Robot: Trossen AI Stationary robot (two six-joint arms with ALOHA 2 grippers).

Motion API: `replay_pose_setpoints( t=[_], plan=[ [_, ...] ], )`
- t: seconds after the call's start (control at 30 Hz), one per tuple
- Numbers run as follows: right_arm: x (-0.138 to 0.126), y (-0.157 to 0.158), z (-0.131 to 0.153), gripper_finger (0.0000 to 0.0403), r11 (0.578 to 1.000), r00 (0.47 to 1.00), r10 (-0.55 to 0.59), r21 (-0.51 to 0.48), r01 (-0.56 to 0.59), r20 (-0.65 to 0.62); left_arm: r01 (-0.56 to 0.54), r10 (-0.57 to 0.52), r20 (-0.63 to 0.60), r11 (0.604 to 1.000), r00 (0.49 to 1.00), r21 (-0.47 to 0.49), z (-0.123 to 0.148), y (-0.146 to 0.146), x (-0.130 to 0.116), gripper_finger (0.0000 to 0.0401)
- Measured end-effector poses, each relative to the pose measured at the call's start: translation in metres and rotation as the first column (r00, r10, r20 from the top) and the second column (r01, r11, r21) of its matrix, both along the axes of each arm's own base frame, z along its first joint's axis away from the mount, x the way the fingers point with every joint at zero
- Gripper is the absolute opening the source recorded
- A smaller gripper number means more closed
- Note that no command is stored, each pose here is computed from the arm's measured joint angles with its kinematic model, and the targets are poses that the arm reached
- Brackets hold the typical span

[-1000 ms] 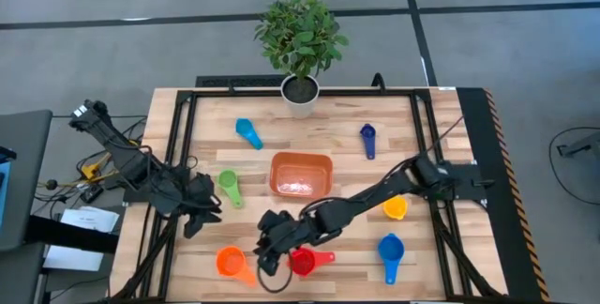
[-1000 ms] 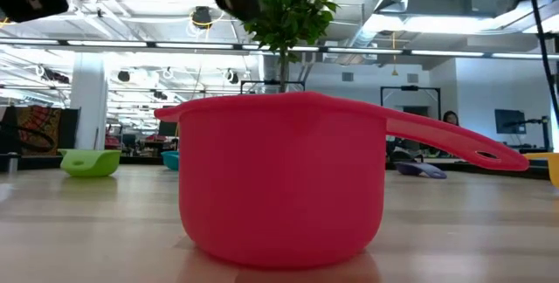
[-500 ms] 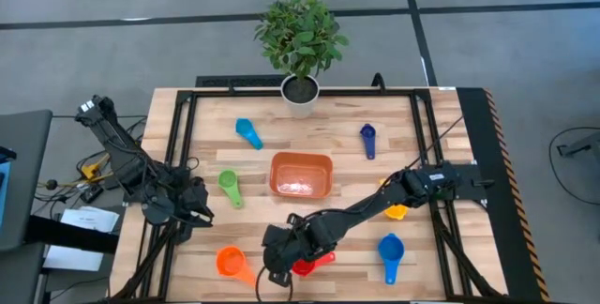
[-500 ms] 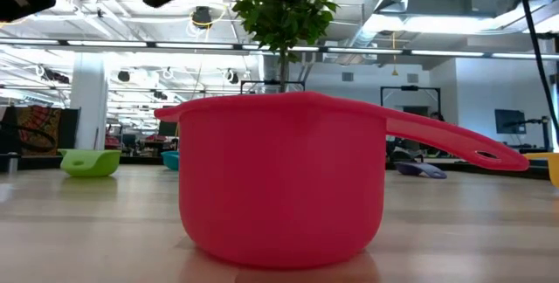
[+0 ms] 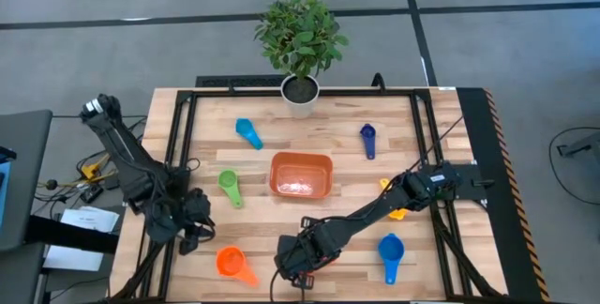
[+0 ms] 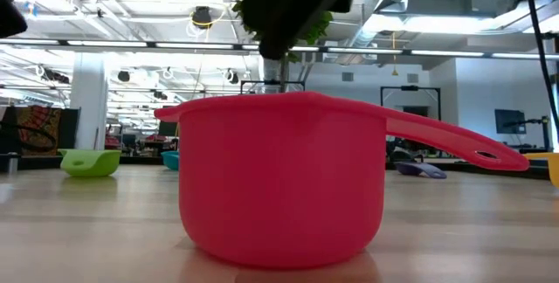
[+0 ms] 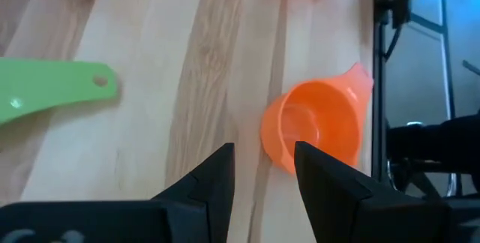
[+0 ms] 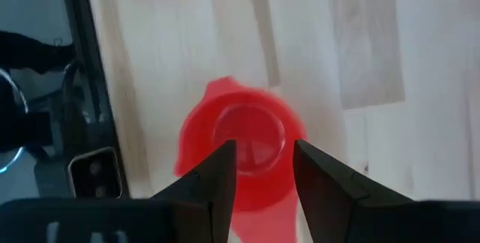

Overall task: Nest measuring cups in basket
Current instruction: Stack the red measuring cup on top of the orange measuring cup

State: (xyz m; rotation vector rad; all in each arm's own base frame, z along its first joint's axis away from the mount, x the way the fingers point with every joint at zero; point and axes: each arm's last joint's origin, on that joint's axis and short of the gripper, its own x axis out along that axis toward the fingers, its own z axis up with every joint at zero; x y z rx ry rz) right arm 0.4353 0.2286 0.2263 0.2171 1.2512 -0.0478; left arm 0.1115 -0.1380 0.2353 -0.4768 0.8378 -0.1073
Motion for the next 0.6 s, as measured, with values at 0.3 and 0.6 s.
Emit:
replay_pose_setpoints(
  t=[0.3, 0.6],
  plan=[
    [0.001, 0.000, 0.000, 0.0161, 1.000, 1.000, -0.028, 0.007, 0.028, 0.006, -0.028, 0.026, -0.127, 1.000, 0.992, -0.015, -0.018, -0.015, 0.005, 0.0128],
    [0.006, -0.009, 0.000, 0.0159, 0.995, 0.995, -0.096, 0.029, 0.096, 0.002, -0.021, 0.017, -0.138, 0.999, 0.990, -0.025, -0.023, -0.022, 0.009, 0.0128]
  ],
)
